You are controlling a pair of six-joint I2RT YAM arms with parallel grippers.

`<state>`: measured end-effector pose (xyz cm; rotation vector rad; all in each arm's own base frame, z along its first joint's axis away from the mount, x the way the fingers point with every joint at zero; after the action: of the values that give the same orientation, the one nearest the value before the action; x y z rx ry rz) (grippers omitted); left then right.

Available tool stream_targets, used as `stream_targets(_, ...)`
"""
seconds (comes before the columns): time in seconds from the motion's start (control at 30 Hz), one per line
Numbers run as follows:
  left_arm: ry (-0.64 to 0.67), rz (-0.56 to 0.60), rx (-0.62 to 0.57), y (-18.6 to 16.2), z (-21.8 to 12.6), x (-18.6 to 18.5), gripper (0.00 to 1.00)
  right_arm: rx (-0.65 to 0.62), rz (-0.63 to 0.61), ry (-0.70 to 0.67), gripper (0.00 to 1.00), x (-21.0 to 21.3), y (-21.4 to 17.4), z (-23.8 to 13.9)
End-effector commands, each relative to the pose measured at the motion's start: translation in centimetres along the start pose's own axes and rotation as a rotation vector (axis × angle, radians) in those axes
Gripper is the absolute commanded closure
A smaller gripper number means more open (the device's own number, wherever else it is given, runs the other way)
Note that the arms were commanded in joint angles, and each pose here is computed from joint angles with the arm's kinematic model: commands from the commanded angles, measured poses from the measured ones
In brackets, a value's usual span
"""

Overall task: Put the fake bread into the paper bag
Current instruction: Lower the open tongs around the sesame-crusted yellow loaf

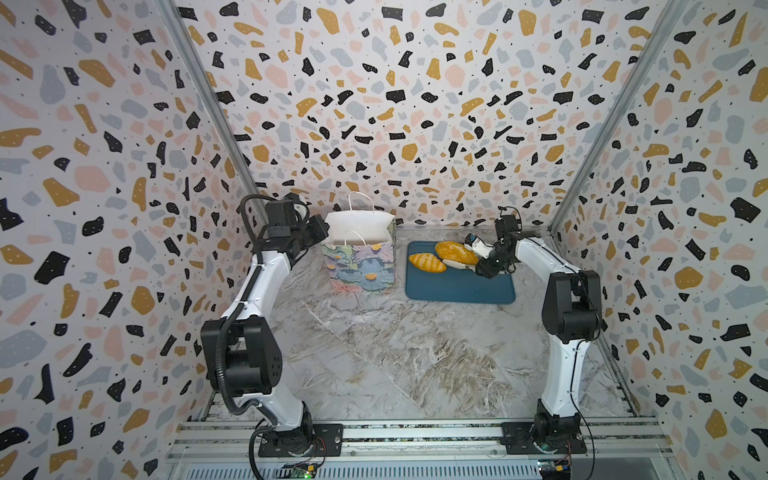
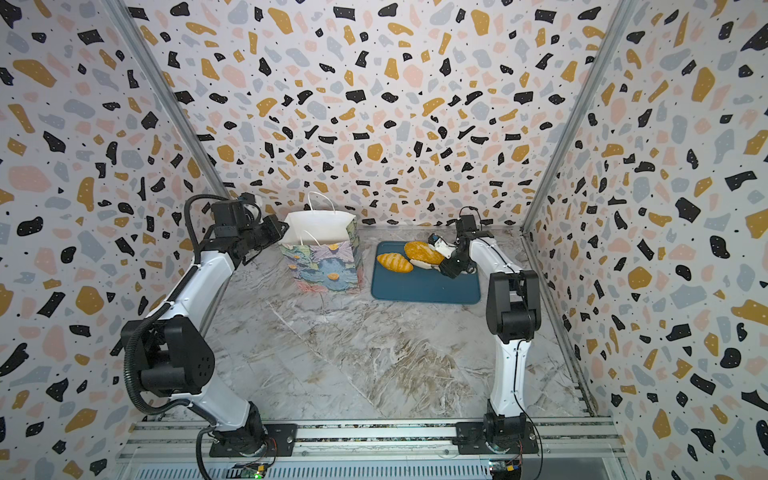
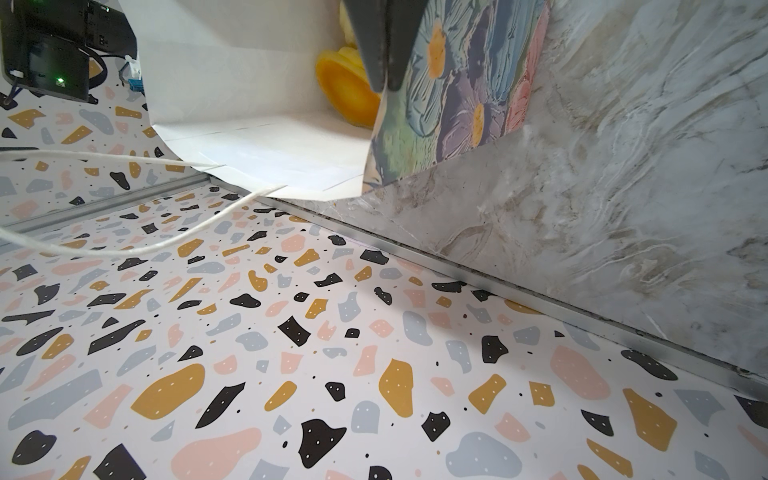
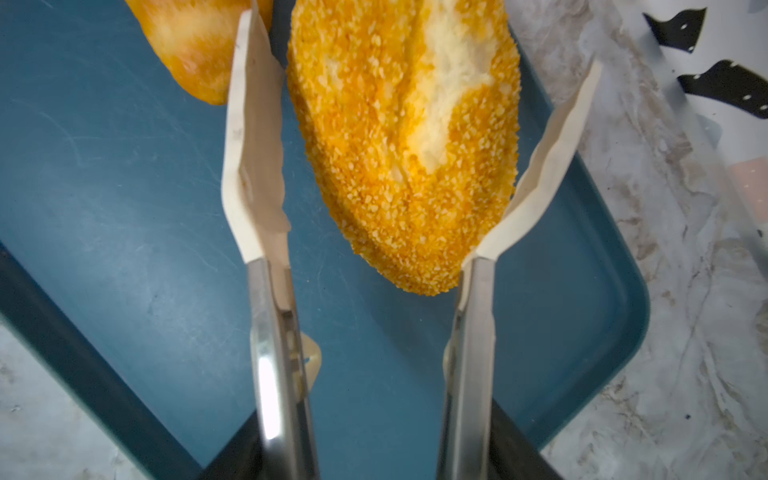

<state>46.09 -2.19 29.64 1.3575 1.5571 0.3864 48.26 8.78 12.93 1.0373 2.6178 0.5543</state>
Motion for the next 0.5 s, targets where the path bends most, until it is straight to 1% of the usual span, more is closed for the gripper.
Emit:
stream_targets(0.0,-0.01,0.024,-0.036,0.66,-0.48,-0.23,1.0,-0.035,-0.017,0.0,0.38,-0.1,1.28,-1.27)
stream_targets(0.1,-0.011,0.024,-0.036,0.67,-0.5,-0.25,1.0,-0.03,-0.02,-0.001,0.44,0.0,1.3,-1.13)
stream_targets(0.17,-0.009,0.026,-0.037,0.67,-0.5,-0.22,1.0,-0.032,-0.023,-0.002,0.49,0.03,1.39,-1.2)
stream_targets(0.47,-0.011,0.025,-0.035,0.65,-0.5,-0.24,1.0,-0.027,-0.034,-0.002,0.65,0.7,1.53,-1.15)
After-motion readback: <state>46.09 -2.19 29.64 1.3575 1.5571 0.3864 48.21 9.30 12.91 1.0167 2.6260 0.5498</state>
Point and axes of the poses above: each gripper's point midway between its finger pads, its own z axis out along the fingers, its own x axis along the line the jaws close on, y = z × x, the point moved 5 cm from there along -z, back along the fingers, and after that the axes turned 8 degrees about z, right-handed, at the moved point
